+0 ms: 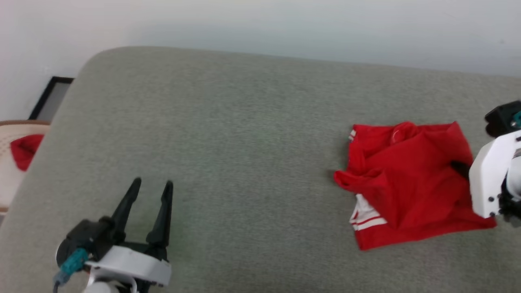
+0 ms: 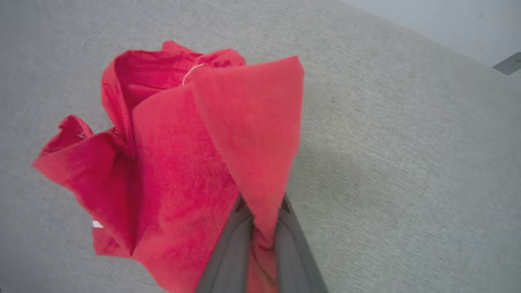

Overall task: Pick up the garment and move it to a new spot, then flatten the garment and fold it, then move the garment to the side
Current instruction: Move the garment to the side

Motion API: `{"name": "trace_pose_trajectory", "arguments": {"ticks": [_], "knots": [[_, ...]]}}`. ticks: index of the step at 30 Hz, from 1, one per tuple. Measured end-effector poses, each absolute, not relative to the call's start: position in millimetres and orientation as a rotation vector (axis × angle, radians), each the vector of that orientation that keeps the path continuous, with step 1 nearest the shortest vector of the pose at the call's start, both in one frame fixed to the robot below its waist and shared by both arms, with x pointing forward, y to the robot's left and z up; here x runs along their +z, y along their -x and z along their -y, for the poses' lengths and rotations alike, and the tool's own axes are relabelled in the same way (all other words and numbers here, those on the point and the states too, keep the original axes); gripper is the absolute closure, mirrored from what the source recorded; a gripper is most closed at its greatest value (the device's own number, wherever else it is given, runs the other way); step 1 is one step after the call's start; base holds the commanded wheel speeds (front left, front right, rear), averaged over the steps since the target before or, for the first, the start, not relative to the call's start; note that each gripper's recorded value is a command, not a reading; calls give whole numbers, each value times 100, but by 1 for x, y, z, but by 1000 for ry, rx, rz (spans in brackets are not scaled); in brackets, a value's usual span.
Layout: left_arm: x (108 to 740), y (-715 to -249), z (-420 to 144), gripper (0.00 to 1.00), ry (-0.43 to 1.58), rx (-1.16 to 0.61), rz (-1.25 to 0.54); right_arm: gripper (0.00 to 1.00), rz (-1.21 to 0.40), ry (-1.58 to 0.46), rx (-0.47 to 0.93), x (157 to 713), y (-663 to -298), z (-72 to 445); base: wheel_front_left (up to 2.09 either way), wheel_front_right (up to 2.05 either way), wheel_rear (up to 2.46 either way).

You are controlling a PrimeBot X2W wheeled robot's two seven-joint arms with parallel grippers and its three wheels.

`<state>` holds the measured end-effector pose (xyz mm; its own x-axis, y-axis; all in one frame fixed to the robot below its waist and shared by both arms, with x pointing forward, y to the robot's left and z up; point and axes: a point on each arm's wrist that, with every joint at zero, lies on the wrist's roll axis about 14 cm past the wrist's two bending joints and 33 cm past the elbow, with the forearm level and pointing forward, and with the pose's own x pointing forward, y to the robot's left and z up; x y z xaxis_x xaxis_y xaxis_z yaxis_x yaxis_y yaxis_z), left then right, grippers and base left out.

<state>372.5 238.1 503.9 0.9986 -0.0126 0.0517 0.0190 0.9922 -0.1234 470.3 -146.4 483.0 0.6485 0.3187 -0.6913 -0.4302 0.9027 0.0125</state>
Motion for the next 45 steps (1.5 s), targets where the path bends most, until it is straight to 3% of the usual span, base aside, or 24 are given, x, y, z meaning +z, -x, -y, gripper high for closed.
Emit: {"name": "trace_pose_trajectory", "arguments": {"ticks": [28,45], "knots": [[509,-501,-78,0,75,-547,98,100,-633,237,25,517,-477,326,0,0,0],[474,-540,-1,0,101,-758,59,100,-709,461,-169,491,-461,427,0,0,0]]}}
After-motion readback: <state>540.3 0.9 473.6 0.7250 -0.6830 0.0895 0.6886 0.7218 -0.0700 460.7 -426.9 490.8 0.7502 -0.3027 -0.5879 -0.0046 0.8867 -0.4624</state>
